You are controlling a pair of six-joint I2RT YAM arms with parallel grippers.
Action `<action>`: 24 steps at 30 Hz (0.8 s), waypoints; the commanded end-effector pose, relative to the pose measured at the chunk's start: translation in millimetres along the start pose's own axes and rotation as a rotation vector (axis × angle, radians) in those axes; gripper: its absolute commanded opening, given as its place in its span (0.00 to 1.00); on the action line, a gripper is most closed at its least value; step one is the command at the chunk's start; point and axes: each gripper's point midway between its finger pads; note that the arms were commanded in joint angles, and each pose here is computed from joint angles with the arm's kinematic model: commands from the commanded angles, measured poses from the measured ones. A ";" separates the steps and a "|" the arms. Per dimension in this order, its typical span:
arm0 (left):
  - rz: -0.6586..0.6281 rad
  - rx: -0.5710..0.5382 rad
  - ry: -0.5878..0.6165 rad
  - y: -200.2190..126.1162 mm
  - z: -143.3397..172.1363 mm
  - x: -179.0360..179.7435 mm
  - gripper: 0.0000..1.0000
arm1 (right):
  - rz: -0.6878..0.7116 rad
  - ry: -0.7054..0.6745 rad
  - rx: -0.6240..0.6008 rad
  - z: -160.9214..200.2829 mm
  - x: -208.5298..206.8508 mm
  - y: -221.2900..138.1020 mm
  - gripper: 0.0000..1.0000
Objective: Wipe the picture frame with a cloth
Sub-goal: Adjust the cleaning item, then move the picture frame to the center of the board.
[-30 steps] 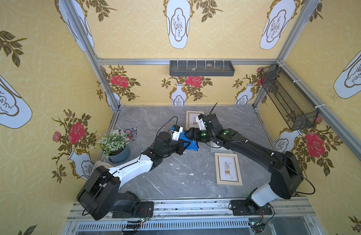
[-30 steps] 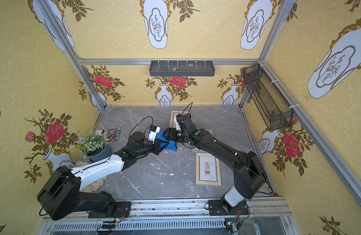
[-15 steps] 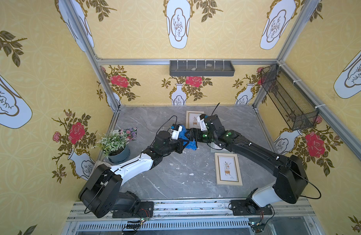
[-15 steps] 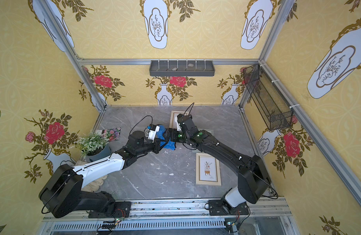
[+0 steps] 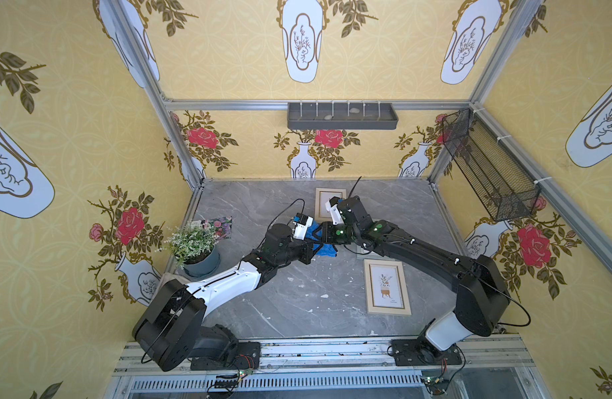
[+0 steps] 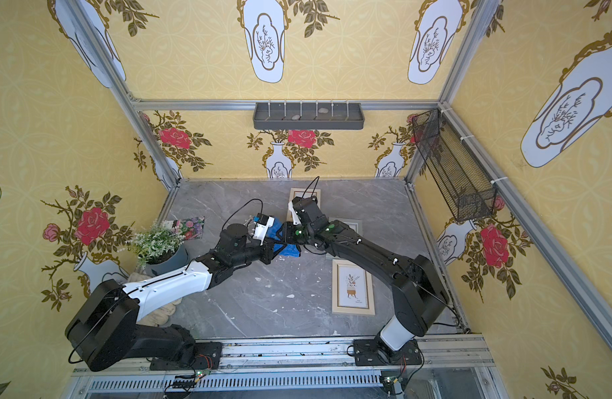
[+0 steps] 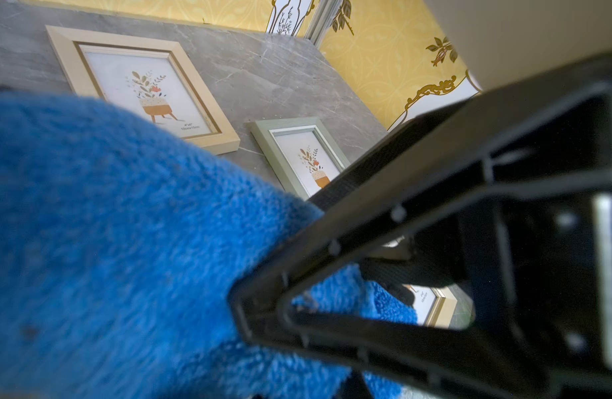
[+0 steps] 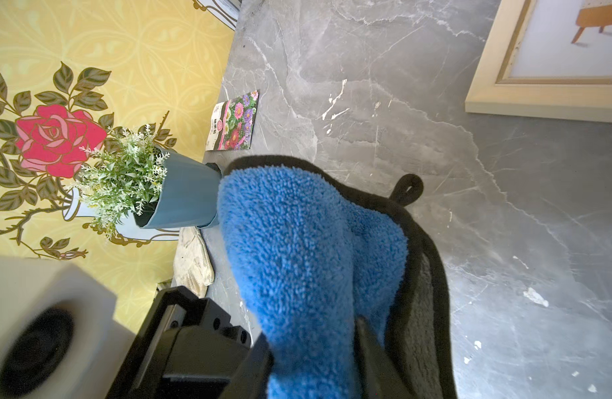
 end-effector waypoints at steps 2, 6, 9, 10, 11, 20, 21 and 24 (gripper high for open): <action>-0.049 -0.047 -0.002 -1.1 -7.5 8.9 0.45 | 0.124 0.004 -0.001 -0.6 -22.5 -8.6 0.21; -0.114 -0.061 -0.024 -4.3 -7.5 21.4 0.67 | 0.222 0.050 -0.003 -1.4 -51.6 -20.4 0.14; -0.207 -0.086 -0.053 -11.1 -8.9 39.4 0.80 | 0.364 0.100 0.003 3.1 -91.6 -37.9 0.12; -0.228 -0.094 -0.063 -13.1 -9.6 44.7 0.83 | 0.404 0.116 0.004 4.8 -104.2 -44.3 0.12; -0.250 -0.097 -0.081 -15.7 -9.6 50.9 0.85 | 0.452 0.134 0.004 7.6 -119.2 -51.9 0.12; -0.292 -0.113 -0.176 -24.9 -10.2 77.9 0.89 | 0.670 0.233 0.074 40.5 -217.3 -70.0 0.12; -0.294 -0.111 -0.176 -24.8 -10.0 78.3 0.89 | 0.679 0.234 0.090 44.5 -222.7 -65.9 0.12; -0.298 -0.114 -0.177 -25.7 -9.6 79.0 0.89 | 0.689 0.239 0.132 56.4 -235.8 -49.7 0.11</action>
Point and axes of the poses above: each gripper's point midway between its finger pads, its own y axis out along the fingers, its own x axis along the line the jaws close on, z = x × y, and after that the axes turned 14 degrees about -y, right-handed
